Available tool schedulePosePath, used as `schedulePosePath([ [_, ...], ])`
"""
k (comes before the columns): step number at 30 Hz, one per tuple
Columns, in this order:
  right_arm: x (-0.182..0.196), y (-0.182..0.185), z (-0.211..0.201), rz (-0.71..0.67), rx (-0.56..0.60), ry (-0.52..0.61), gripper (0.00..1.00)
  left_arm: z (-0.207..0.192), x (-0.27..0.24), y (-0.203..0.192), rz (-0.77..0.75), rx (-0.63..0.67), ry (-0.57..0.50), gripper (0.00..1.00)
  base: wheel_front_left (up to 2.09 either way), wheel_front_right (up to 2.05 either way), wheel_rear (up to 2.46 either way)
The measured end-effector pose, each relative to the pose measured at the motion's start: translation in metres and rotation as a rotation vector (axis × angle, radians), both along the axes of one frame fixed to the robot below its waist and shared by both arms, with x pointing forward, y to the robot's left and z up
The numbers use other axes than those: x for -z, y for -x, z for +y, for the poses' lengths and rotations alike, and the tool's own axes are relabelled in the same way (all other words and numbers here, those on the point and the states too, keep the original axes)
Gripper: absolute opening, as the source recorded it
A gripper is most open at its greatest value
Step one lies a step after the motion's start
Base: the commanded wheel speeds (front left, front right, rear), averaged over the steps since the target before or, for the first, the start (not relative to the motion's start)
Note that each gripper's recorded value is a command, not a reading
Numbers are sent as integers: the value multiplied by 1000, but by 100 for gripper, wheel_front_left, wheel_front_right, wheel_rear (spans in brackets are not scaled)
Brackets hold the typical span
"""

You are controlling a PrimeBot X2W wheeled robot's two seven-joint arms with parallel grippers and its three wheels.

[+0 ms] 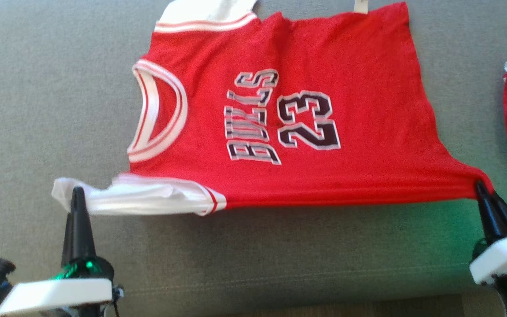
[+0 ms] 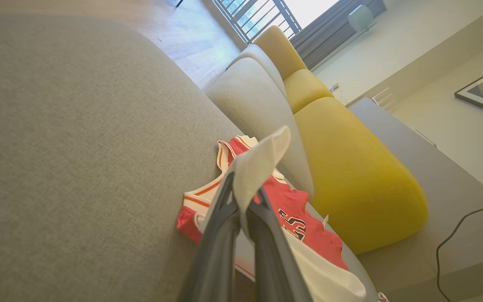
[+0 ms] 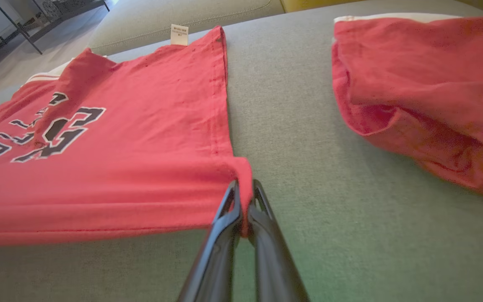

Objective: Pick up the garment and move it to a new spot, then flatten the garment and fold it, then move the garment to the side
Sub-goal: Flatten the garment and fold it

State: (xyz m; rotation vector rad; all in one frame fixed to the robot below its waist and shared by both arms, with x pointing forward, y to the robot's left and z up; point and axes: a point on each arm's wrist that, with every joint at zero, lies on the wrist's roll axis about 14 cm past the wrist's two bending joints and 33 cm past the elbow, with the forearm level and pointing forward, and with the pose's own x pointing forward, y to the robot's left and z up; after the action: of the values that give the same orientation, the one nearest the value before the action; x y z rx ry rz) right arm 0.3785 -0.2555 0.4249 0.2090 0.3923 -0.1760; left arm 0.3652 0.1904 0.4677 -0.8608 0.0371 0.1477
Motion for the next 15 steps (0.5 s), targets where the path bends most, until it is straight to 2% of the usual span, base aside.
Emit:
schedulePosePath([
  [8, -2, 7, -3, 2, 16, -26, 0, -14, -1, -2, 32, 20, 2, 0, 0, 0, 0],
  [15, 10, -22, 11, 38, -29, -15, 0, -32, -6, -45, 0, 86, -26, 0, 0, 0, 0],
])
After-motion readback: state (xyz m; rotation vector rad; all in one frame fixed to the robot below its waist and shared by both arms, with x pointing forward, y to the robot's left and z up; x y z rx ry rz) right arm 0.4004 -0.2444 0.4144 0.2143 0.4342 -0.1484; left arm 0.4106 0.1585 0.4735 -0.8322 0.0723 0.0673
